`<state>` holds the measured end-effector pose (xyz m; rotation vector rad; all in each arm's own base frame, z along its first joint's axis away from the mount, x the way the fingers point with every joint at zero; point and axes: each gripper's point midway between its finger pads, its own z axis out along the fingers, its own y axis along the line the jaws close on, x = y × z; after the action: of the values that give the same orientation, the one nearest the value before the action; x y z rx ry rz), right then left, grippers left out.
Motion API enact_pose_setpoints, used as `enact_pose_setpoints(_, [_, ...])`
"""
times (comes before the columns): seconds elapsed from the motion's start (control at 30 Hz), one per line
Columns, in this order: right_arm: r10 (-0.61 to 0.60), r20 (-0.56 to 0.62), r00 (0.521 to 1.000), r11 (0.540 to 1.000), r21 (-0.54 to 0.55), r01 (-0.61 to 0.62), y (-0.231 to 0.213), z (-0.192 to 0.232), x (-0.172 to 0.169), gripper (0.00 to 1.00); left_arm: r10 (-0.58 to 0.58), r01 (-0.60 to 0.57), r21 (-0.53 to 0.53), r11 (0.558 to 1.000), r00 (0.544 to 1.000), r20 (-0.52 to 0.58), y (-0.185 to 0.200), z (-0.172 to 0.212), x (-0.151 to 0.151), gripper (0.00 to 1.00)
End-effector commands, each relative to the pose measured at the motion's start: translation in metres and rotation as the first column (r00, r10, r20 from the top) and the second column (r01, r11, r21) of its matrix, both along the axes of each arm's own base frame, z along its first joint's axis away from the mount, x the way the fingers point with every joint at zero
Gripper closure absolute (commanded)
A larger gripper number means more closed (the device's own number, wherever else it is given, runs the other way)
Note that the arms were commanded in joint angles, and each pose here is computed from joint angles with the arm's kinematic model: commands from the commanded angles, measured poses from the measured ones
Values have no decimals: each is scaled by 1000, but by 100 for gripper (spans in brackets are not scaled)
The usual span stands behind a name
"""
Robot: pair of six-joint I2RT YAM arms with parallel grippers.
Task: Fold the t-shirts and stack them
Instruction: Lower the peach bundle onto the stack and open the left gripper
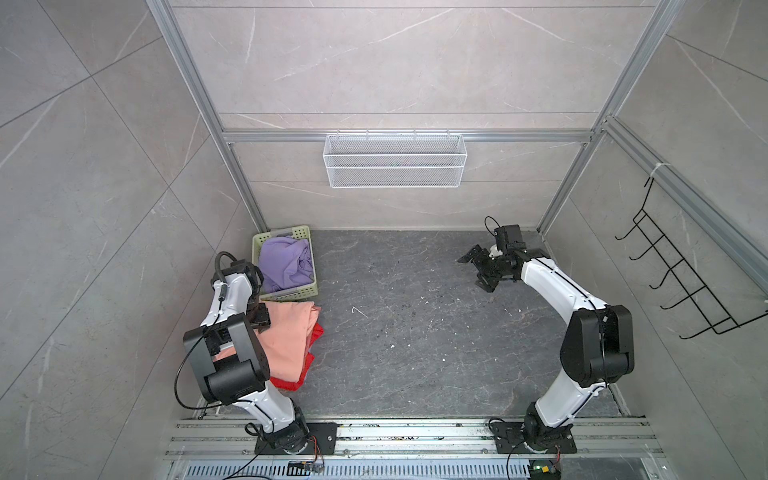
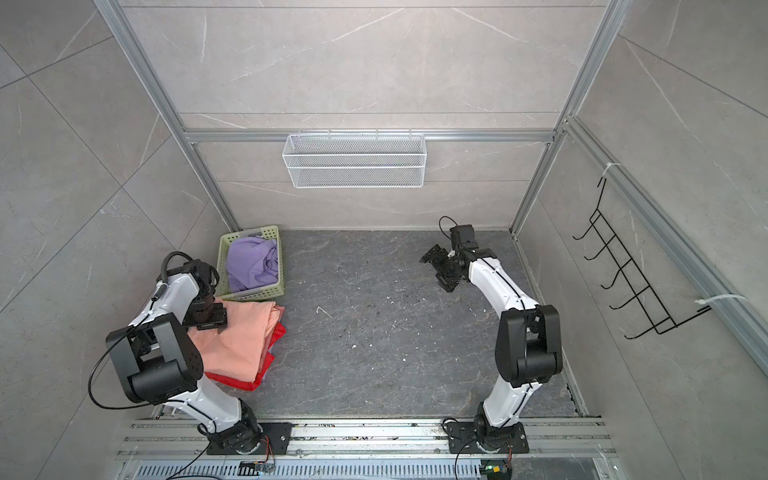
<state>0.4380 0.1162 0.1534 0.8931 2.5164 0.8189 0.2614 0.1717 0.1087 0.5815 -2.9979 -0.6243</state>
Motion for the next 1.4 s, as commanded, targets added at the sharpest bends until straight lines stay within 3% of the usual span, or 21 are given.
enact_pose_setpoints(0.0, [9, 4, 1000, 1000, -10, -9, -4, 1, -3, 7, 98, -111, 108, 988, 988, 115, 21, 37, 8, 12])
enact_pose_setpoints(0.07, [1, 5, 1000, 1000, -13, -1, -7, 2, -5, 7, 132, -154, 122, 981, 977, 170, 23, 54, 7, 5])
enact_pose_setpoints(0.17, [-10, 8, 1000, 1000, -17, 11, -11, 3, -7, 7, 187, -216, 80, 973, 943, 275, 17, 82, 11, 2])
enact_pose_setpoints(0.27, [-21, 14, 1000, 1000, -19, 21, -14, 4, -7, 6, 252, -223, -117, 968, 866, 432, -12, 98, 29, 1])
enact_pose_setpoints(0.37, [-32, 19, 999, 999, -17, 32, -16, 5, -7, 7, 345, -199, -313, 929, 771, 534, -42, 99, 44, 0])
enact_pose_setpoints(0.5, [-38, 14, 999, 999, -12, 38, -16, 4, -9, 7, 470, -163, -508, 846, 677, 566, -69, 83, 60, 0])
enact_pose_setpoints(0.7, [-47, 15, 999, 999, -11, 47, -18, 3, -16, 7, 563, -251, -538, 805, 610, 558, -40, 53, 57, 1])
enact_pose_setpoints(0.87, [-56, 13, 998, 998, -25, 56, -22, 5, -25, 7, 611, -288, -563, 774, 571, 548, -13, 33, 51, 1])
enact_pose_setpoints(1.0, [-63, 22, 998, 997, -48, 64, -27, 11, -30, 7, 678, -300, -636, 711, 534, 506, -1, 11, 49, 1])
enact_pose_setpoints(1.2, [-75, 29, 997, 996, -56, 76, -30, 13, -32, 6, 733, -338, -692, 638, 543, 410, -3, -33, 47, 1])
enact_pose_setpoints(1.37, [-83, 39, 996, 995, -60, 85, -32, 16, -31, 6, 730, -342, -688, 641, 550, 406, -2, -32, 46, 1])
